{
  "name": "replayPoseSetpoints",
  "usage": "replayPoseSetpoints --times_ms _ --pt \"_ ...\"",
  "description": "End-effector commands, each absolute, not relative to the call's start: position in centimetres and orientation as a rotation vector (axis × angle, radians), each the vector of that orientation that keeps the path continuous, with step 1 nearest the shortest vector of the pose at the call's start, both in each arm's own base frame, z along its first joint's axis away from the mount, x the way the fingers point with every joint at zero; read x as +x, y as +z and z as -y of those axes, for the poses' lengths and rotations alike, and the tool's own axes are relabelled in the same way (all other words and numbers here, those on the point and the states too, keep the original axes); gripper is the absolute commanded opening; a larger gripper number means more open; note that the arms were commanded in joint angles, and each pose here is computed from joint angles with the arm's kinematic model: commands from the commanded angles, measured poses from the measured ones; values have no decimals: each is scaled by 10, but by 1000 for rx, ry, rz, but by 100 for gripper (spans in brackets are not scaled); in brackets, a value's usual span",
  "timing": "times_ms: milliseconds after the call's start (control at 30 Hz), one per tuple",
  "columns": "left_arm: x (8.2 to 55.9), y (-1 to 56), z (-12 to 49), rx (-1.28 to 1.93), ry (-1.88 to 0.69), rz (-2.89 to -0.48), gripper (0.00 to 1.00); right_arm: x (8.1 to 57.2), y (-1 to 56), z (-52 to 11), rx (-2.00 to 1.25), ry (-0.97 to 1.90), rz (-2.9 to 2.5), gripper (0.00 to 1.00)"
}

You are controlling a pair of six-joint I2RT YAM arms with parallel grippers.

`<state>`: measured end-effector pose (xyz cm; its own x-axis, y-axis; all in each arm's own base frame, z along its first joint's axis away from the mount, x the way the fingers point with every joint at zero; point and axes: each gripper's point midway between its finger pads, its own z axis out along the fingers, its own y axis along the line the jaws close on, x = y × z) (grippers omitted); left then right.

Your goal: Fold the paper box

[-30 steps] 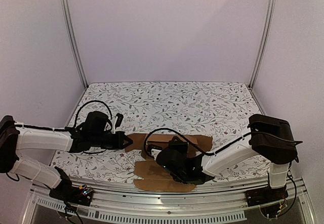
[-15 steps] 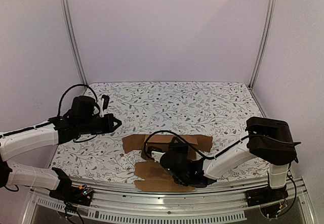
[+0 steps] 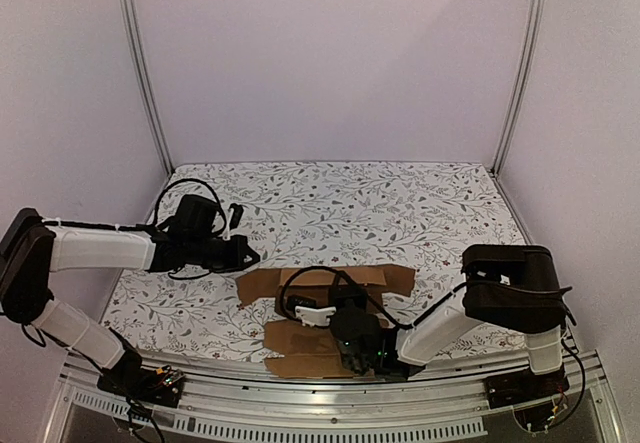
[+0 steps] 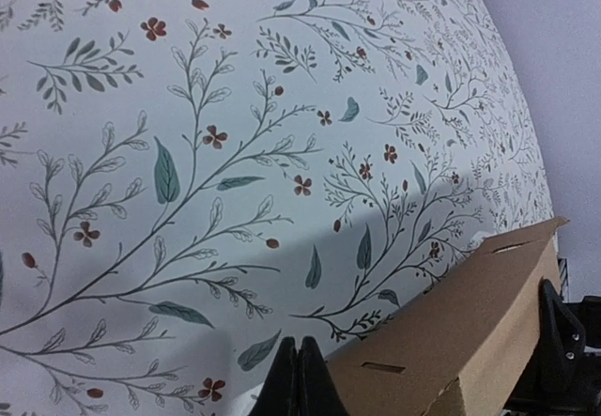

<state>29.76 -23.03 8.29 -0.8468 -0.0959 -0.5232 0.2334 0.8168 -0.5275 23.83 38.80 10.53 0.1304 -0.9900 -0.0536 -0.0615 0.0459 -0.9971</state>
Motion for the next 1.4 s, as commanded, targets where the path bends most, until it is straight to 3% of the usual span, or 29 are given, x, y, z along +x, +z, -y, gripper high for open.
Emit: replayPoseSetpoints --times_ms 0,767,1367 --pt "302 93 247 176 -928 -2392 0 235 104 -387 -1267 -1046 -1165 0" --pt "236 79 262 268 -986 -2482 0 237 104 -392 -1251 -1024 -1182 0" --pt "213 70 274 316 -931 -2507 0 236 101 -385 -1244 -1041 -1194 0"
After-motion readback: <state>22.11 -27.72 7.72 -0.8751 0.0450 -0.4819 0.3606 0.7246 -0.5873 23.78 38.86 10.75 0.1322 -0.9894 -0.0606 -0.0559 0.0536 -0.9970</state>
